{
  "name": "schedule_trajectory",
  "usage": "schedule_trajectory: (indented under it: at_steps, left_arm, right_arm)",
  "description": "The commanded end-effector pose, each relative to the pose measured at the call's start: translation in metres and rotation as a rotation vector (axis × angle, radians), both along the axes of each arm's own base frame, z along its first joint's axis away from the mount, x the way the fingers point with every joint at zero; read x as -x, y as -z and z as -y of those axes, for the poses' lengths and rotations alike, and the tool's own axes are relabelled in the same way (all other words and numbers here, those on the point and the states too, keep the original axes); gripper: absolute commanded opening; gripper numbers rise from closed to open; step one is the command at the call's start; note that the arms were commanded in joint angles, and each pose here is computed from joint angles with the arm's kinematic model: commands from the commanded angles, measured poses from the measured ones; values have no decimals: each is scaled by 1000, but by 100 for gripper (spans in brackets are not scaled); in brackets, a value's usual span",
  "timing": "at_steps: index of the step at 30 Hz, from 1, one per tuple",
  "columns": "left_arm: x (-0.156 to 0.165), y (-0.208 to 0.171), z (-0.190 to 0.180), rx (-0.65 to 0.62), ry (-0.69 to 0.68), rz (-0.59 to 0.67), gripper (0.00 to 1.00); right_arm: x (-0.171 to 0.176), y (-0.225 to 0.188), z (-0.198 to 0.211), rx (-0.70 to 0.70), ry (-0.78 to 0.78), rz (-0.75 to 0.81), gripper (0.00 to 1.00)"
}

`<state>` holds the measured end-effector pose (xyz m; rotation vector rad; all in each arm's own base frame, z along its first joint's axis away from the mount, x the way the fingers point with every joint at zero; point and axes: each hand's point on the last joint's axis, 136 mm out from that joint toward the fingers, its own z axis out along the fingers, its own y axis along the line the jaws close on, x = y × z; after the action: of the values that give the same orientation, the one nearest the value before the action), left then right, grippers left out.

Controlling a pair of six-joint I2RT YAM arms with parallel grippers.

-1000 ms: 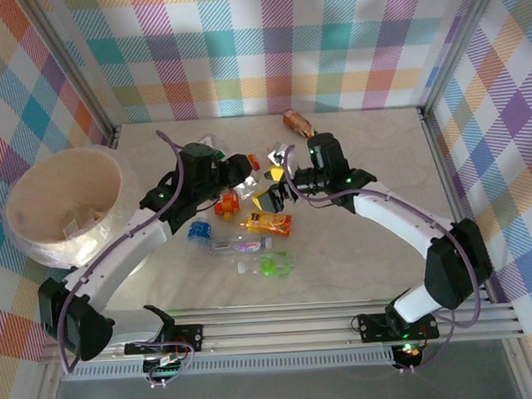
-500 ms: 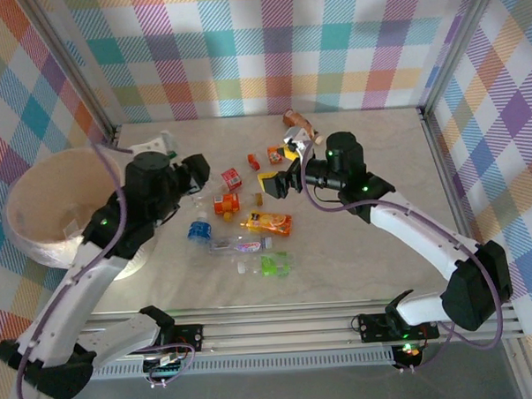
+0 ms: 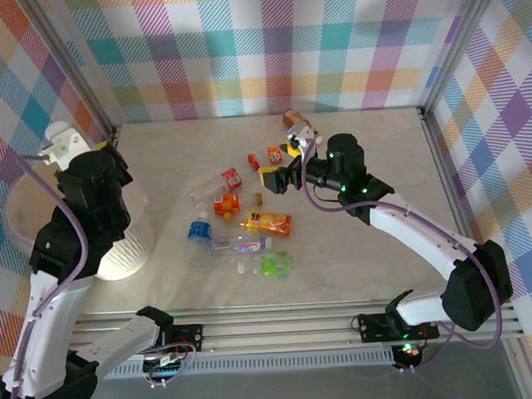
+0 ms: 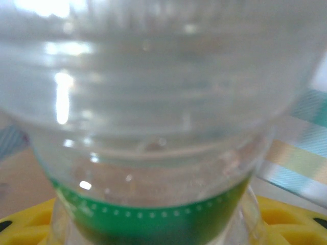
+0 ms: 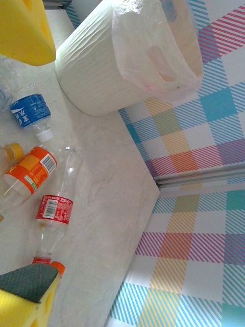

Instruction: Put the plastic bottles in the bin

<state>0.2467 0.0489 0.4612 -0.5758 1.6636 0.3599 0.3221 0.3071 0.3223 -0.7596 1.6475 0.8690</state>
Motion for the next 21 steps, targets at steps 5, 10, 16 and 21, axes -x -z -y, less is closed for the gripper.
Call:
schedule_trajectory:
  at_steps: [5, 10, 16, 21]
  left_arm:
    - [13, 14, -62, -38, -243, -112, 45]
    - [20, 38, -94, 7, -335, -215, 45]
    - [31, 81, -124, 92, -437, -334, 45]
    - [30, 120, -141, 234, -472, -396, 45]
  right_arm:
    - [-1, -12, -4, -30, -3, 24, 100]
    - [-3, -12, -5, -34, -4, 16, 100]
    - [-6, -11, -5, -45, 10, 0, 100]
    - [-8, -6, -5, -30, 16, -9, 100]
